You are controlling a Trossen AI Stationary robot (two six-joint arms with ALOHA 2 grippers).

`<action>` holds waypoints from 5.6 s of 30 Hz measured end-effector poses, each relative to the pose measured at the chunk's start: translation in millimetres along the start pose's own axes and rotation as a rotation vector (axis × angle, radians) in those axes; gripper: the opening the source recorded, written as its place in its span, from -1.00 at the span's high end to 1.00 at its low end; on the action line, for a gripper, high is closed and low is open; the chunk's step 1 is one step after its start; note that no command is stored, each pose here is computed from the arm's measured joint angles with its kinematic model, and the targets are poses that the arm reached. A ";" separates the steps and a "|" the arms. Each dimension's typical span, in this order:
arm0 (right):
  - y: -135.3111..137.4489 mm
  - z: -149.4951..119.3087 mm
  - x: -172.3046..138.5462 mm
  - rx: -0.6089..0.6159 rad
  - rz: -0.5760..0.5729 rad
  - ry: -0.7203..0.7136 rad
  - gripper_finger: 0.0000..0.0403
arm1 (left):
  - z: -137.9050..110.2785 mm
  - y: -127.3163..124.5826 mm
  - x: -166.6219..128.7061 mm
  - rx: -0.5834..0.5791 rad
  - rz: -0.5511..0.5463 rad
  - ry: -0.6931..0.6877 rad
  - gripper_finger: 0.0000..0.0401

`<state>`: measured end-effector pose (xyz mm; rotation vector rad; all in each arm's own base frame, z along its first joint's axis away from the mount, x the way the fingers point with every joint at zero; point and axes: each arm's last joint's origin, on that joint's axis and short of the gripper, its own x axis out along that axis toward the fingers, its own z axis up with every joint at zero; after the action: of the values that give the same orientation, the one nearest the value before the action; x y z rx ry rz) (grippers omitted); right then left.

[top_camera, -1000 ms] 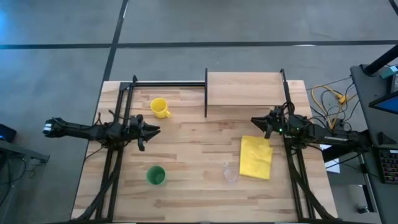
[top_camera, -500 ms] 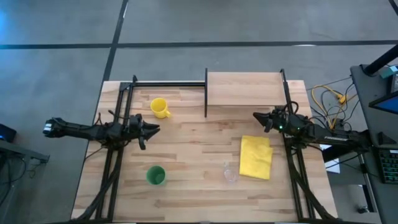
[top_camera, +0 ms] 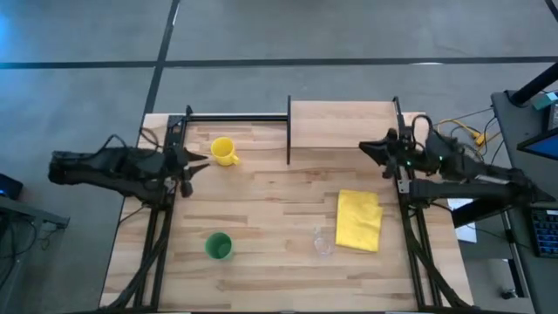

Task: Stack small to large cups/mugs on shelf
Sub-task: Put the transparent mug on the shelf

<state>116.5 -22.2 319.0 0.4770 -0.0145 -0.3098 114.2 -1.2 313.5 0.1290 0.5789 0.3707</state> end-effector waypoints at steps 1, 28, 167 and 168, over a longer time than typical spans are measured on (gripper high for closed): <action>6.5 10.8 3.5 -0.030 -0.006 0.026 0.74 | 8.5 -0.3 -0.7 0.015 -0.002 0.048 0.59; 115.3 -24.6 106.3 -0.412 -0.178 1.398 0.44 | 193.9 -34.0 26.3 0.023 -0.110 -0.064 0.59; 8.8 137.6 193.0 -0.203 -0.658 0.885 0.96 | 183.8 -3.6 -23.5 -0.020 -0.059 -0.153 0.59; 3.8 138.4 194.2 -0.204 -0.661 0.892 0.96 | 183.8 -3.6 -23.5 -0.020 -0.058 -0.153 0.59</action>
<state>290.9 -138.9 432.5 0.3721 1.0512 -0.7134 199.2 -16.3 477.4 0.1199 0.4273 0.3068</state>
